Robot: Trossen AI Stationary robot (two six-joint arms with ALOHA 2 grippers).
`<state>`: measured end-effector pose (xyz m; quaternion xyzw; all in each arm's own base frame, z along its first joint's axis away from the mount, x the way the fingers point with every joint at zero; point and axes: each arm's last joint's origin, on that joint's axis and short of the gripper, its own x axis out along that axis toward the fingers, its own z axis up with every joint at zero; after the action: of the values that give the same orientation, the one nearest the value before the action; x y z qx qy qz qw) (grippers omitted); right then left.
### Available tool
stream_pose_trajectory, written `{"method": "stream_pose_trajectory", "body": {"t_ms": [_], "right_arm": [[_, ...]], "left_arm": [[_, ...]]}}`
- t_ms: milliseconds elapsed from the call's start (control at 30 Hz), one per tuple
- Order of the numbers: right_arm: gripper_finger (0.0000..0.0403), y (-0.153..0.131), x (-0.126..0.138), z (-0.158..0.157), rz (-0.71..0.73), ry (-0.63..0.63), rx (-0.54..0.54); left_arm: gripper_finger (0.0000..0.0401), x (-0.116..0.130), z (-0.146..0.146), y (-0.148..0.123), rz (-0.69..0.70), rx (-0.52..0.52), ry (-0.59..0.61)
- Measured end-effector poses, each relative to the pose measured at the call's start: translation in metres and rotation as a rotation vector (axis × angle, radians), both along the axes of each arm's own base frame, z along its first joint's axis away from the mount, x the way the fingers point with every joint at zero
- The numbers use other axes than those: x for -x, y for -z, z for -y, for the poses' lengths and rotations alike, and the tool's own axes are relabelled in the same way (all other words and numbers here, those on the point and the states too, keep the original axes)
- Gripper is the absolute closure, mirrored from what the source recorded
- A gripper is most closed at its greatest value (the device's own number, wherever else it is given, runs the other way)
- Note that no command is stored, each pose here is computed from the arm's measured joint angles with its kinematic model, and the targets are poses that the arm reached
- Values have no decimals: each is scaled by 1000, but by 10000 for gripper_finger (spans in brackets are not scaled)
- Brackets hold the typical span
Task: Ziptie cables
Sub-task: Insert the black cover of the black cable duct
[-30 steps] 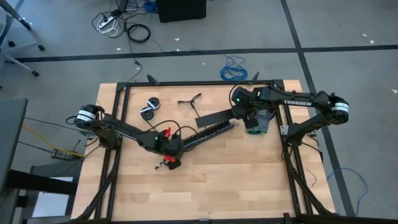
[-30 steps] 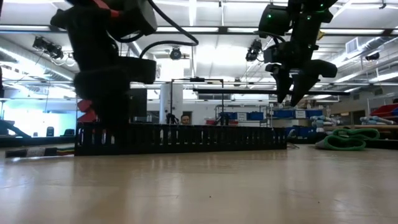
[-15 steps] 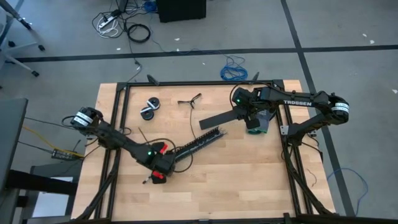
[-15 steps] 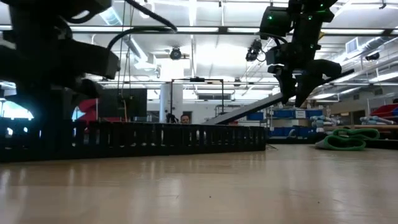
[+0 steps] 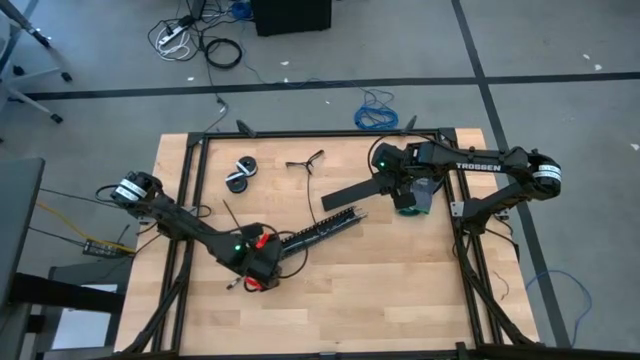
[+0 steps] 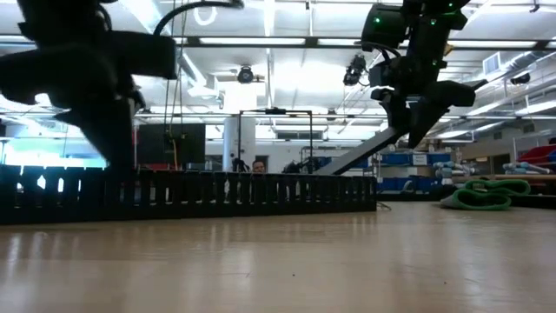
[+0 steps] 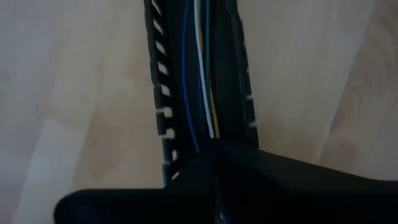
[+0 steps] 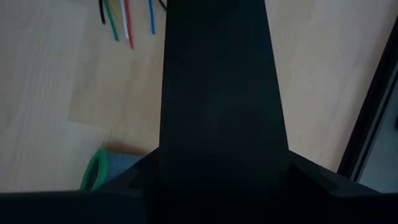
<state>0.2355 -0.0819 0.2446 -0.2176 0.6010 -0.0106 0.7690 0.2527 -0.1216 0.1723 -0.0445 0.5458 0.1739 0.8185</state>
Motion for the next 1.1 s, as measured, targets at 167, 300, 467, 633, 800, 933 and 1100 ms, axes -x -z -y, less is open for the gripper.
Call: {"method": "stream_pose_trajectory", "body": {"t_ms": [167,300,467,633,800,933,1100], "right_arm": [[194,0,0,0,0,0,0],[194,0,0,0,0,0,0],[194,-2,0,-2,18,5,-7],[194,-29,0,-9,194,-16,-173],[194,-42,-3,-15,276,-100,-373],[194,-34,-12,-19,258,-169,-442],[194,-34,-20,-20,301,-204,-364]], "left_arm": [[401,-8,1,-12,83,-47,-51],[401,-23,5,-38,240,-108,-117],[401,-19,-8,-84,442,-223,-311],[401,21,-33,-124,580,-268,-493],[401,45,-46,-150,681,-233,-541],[401,47,-50,-158,734,-160,-580],[401,32,-47,-144,785,48,-592]]}}
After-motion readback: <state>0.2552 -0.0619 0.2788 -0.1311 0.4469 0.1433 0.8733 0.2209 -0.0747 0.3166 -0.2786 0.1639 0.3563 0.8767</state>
